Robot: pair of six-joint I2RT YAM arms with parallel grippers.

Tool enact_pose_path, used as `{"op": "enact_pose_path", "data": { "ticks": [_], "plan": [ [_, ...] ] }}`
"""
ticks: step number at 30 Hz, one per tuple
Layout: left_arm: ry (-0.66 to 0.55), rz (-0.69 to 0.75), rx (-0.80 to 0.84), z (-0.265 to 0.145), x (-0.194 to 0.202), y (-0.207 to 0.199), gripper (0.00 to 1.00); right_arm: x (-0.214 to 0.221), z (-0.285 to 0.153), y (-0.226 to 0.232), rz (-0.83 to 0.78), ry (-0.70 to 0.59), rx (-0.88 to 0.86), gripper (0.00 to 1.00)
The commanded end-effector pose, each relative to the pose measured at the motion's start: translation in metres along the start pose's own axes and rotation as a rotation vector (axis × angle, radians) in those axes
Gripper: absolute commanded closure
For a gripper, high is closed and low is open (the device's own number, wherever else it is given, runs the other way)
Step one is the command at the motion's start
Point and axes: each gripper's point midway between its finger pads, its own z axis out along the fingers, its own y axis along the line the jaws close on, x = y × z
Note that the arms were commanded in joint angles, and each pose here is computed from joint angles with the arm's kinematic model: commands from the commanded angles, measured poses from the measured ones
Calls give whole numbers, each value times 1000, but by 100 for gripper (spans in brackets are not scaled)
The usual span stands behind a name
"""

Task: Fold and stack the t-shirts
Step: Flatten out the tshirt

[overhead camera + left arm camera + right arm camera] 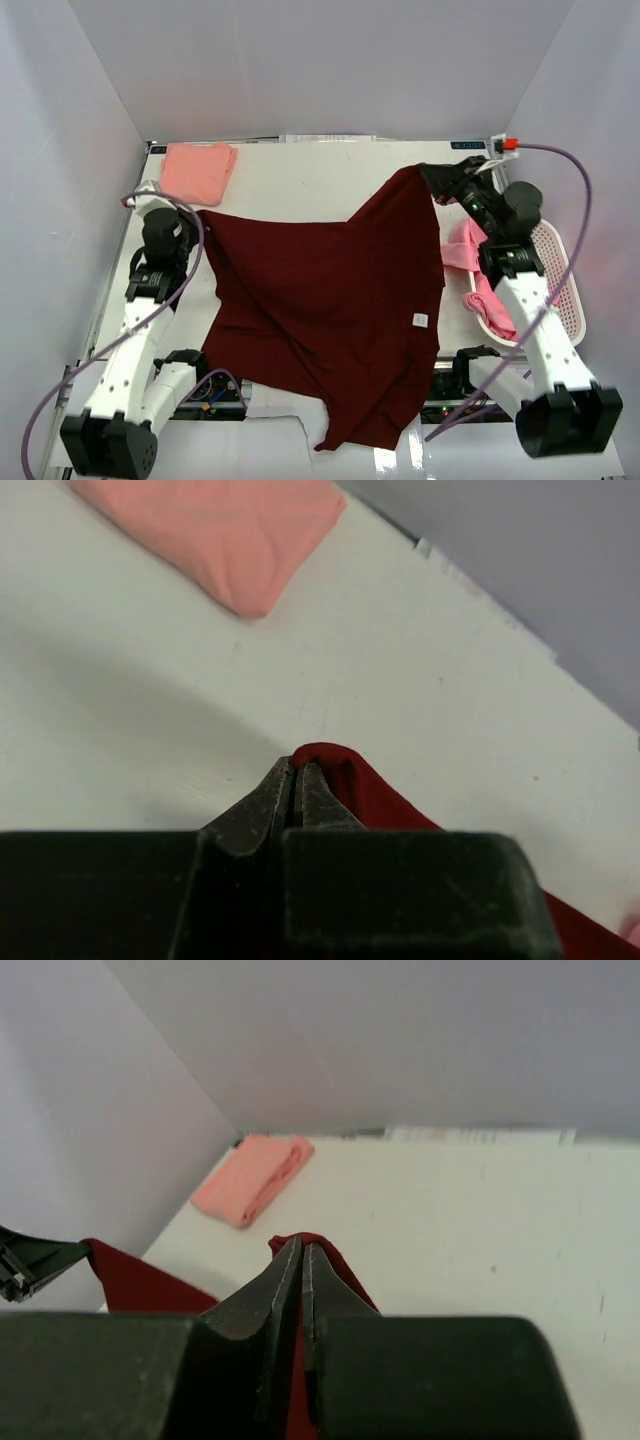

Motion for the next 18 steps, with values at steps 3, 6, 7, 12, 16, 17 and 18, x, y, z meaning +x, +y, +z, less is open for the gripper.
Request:
{"op": "enact_pose_path", "data": {
  "ticks": [3,6,7,12,16,17,18],
  "plan": [
    [31,9,14,47,16,-9,100,67,37,-48,150,195,68,92],
    [59,26,16,75,28,-14,100,82,55,-65,161,262,96,92],
    [86,34,6,89,36,-15,100,104,61,-79,191,332,126,92],
    [132,82,9,138,47,-32,100,121,99,-104,200,438,131,92],
    [152,113,12,170,55,-39,100,156,121,-137,225,523,171,92],
    [159,119,7,180,59,-39,100,162,124,-143,230,538,179,92],
    [160,134,4,185,60,-39,100,167,133,-153,228,547,192,92]
  ]
}}
